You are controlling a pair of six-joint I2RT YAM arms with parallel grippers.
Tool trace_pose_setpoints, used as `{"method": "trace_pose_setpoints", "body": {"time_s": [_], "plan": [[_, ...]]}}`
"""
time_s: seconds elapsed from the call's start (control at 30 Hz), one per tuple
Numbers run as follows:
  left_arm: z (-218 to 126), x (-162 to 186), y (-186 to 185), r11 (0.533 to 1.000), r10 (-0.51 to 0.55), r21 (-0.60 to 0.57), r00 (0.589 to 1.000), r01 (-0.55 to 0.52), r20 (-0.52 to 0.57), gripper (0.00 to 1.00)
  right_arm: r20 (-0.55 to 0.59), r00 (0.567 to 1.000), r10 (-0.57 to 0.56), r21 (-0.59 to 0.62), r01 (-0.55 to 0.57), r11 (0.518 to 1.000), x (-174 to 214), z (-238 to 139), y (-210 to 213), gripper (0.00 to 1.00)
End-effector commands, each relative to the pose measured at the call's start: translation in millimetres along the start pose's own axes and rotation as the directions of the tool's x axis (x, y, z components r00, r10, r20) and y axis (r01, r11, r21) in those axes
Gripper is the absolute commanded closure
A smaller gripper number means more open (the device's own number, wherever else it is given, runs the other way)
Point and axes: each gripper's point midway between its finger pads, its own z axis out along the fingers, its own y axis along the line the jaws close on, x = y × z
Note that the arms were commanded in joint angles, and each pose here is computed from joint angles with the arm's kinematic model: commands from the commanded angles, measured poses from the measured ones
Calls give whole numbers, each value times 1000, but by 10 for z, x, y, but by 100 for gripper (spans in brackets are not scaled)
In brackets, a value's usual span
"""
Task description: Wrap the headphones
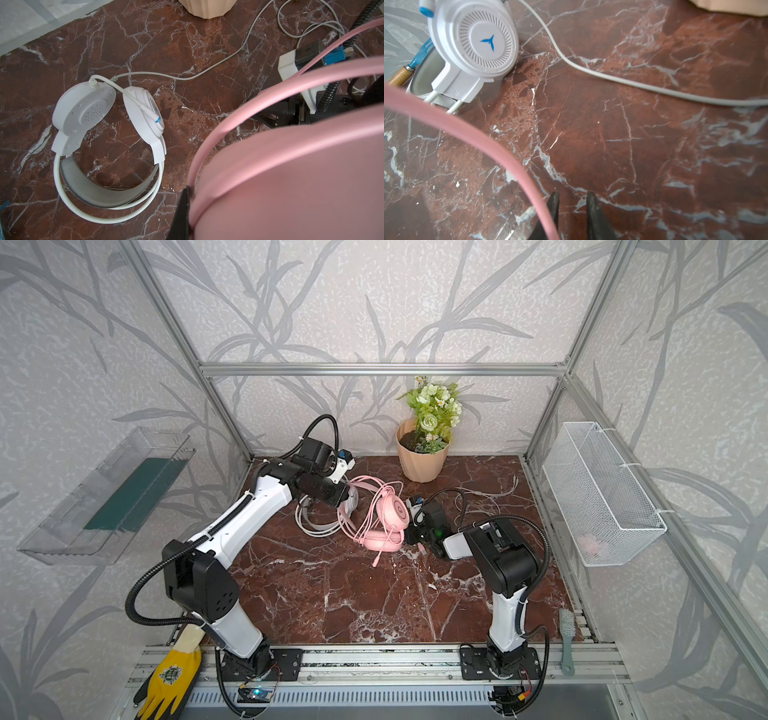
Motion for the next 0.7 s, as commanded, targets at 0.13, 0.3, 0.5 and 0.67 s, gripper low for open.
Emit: {"method": "trace_pose_setpoints", "body": {"time_s": [0.13, 0.3, 0.5, 0.67], "plan": [[-232, -228, -104, 998, -28, 57, 995, 22, 101, 100, 23, 1000, -13, -54, 14, 998, -7, -33, 121, 99], [-200, -255, -79, 994, -84, 74, 988, 75, 128, 100, 13, 999, -33, -68, 34, 997, 52, -126, 207, 100], [-200, -371, -1, 972, -225, 116, 954, 205, 199, 100, 6, 998, -70, -92, 70, 993, 168, -257, 360, 100], [-183, -468, -10, 928, -358, 201, 901, 314, 245, 100, 12, 997, -79, -90, 79, 993, 249, -365, 443, 100]]}}
